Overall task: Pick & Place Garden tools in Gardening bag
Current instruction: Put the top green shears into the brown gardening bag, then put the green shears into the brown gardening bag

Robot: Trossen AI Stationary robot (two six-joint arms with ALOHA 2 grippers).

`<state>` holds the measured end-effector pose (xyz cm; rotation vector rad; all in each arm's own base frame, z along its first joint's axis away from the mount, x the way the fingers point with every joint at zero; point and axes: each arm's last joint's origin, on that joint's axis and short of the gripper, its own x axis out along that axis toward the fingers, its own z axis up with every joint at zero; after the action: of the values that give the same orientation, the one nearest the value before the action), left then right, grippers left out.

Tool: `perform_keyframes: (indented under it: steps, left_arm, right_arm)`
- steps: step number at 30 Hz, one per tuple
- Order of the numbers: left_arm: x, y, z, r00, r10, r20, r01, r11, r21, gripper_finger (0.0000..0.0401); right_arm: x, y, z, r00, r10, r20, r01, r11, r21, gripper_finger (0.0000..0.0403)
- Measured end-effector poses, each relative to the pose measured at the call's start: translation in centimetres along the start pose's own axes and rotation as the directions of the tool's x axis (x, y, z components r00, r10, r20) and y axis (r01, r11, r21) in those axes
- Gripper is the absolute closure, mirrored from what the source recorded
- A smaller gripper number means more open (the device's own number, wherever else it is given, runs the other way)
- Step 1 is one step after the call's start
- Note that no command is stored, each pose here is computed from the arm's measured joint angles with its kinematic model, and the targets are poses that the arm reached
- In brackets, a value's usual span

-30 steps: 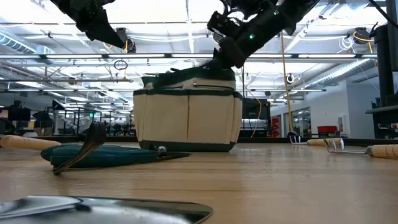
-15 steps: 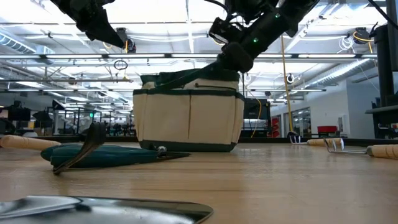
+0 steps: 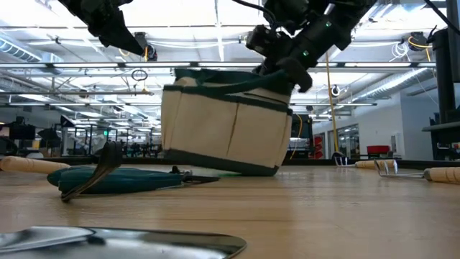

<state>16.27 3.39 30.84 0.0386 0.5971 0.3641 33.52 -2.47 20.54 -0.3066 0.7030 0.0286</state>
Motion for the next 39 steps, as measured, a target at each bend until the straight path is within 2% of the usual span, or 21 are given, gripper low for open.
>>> perform_keyframes:
  steps: [9, 14, 20, 32, 39]
  left_arm:
    - [0.0, 0.0, 0.0, 1.0, 0.0, 0.0, 0.0, 1.0, 0.0, 0.0371]
    - [0.0, 0.0, 0.0, 1.0, 0.0, 0.001, 0.0, 1.0, 0.0, 0.0371]
    - [0.0, 0.0, 0.0, 1.0, 0.0, 0.0, 0.0, 1.0, 0.0, 0.0371]
    - [0.0, 0.0, 0.0, 1.0, 0.0, 0.0, 0.0, 1.0, 0.0, 0.0371]
    - [0.0, 0.0, 0.0, 1.0, 0.0, 0.0, 0.0, 1.0, -0.002, 0.0371]
  right_arm:
    - [0.3, 0.6, -0.8, 1.0, 0.006, 0.001, -0.006, 0.997, -0.074, 0.0348]
    - [0.5, 1.0, -1.5, 0.998, 0.049, 0.043, -0.04, 0.981, -0.189, 0.0348]
    - [0.6, 1.1, -2.0, 0.998, 0.038, 0.058, -0.025, 0.979, -0.201, 0.0346]
    - [0.7, 1.0, -1.8, 0.994, 0.02, 0.107, 0.002, 0.978, -0.208, 0.0275]
    - [0.6, 0.9, -1.5, 0.99, 0.009, 0.139, 0.019, 0.98, -0.197, 0.0257]
